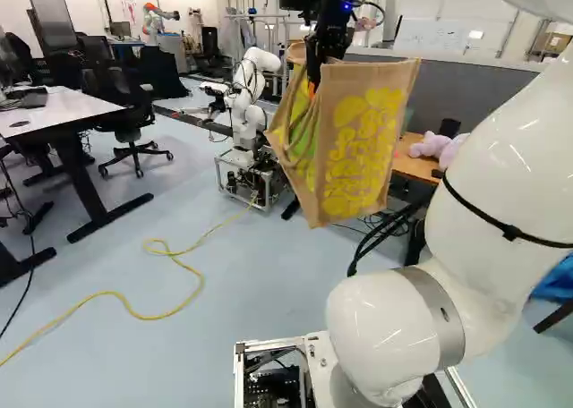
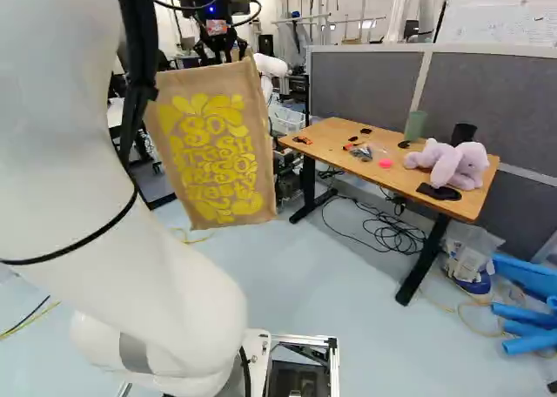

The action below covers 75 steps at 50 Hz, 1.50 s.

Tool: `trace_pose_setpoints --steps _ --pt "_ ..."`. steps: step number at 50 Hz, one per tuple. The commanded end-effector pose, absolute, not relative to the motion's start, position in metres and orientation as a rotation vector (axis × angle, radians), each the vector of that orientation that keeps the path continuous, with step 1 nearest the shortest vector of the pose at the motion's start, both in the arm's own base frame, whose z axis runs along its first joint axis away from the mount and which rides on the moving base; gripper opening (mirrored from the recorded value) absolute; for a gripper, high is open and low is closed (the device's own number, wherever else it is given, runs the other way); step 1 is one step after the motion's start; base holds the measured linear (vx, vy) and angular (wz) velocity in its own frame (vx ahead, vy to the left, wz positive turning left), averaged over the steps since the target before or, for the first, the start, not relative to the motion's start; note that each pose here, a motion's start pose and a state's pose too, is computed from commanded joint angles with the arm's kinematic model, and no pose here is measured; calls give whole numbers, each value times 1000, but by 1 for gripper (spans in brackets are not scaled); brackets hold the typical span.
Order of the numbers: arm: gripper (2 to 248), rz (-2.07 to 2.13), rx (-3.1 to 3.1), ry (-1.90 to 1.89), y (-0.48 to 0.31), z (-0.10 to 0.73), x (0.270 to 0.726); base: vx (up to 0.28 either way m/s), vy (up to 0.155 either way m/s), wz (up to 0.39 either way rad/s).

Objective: Pick up the bag on the ground and place it on the table

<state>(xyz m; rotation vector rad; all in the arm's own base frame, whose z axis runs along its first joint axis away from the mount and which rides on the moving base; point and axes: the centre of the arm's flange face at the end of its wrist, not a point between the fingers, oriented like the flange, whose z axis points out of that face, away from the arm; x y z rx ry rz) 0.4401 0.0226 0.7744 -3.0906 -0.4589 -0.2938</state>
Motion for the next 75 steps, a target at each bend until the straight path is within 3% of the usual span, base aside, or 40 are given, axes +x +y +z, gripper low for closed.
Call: trace_pose_setpoints --steps 16,41,75 --pt "25 -294 -3091 -459 23 774 440 163 -15 -102" --pt "25 -294 -3091 -459 23 774 440 182 -51 -379" --pt "25 -294 -3091 -459 23 774 440 200 58 -39"
